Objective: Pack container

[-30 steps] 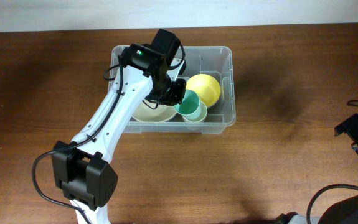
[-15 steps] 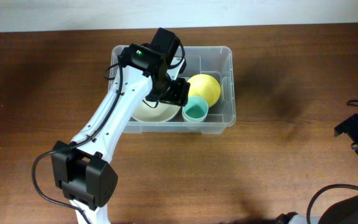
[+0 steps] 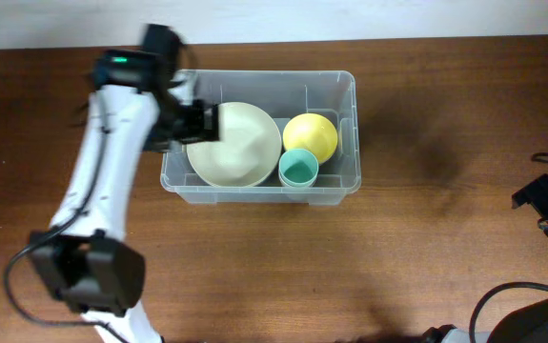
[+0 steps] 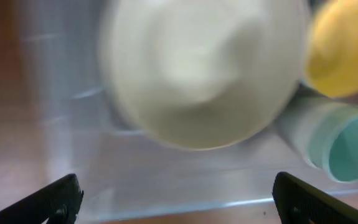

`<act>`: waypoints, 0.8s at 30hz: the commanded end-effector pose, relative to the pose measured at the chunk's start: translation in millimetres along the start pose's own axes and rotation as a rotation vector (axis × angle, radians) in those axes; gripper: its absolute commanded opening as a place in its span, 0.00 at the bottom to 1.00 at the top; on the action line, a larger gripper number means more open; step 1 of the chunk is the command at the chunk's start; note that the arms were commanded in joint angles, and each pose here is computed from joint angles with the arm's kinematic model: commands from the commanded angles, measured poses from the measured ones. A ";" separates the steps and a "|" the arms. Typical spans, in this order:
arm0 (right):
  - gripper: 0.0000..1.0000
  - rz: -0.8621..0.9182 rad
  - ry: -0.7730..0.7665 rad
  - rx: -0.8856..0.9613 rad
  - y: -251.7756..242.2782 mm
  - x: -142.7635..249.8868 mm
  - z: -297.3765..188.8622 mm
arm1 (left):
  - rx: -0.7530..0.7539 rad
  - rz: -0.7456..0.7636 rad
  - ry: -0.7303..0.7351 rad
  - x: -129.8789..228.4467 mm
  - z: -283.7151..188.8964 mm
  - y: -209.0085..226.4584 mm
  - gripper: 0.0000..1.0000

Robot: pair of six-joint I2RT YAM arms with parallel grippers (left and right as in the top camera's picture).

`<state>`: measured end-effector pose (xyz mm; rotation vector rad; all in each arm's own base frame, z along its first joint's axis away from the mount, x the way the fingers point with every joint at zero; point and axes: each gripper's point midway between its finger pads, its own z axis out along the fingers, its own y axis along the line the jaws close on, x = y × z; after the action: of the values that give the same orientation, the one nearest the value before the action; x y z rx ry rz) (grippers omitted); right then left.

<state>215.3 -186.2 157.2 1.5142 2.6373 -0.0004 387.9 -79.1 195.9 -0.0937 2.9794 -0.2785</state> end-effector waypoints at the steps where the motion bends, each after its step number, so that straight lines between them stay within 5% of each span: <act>1: 0.99 0.014 0.002 0.003 -0.9 -0.5 1.6 | 0.006 -0.102 -0.131 1.6 -56.3 22.7 1.00; 9: 0.98 0.014 -0.002 0.001 -0.4 -1.6 1.6 | -0.031 -0.203 0.003 47.4 -71.3 48.2 1.00; 20: 0.99 0.014 -0.002 0.002 -0.5 -1.5 1.6 | -0.048 -0.201 0.000 47.4 -71.3 50.7 1.00; 24: 0.99 0.014 -0.002 0.002 -0.5 -1.5 1.6 | -0.029 0.038 -0.141 10.8 -69.4 36.8 1.00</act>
<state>216.1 -186.8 157.3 1.5125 2.6335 -0.0011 340.6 -23.1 249.0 -0.3358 2.9362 -0.2457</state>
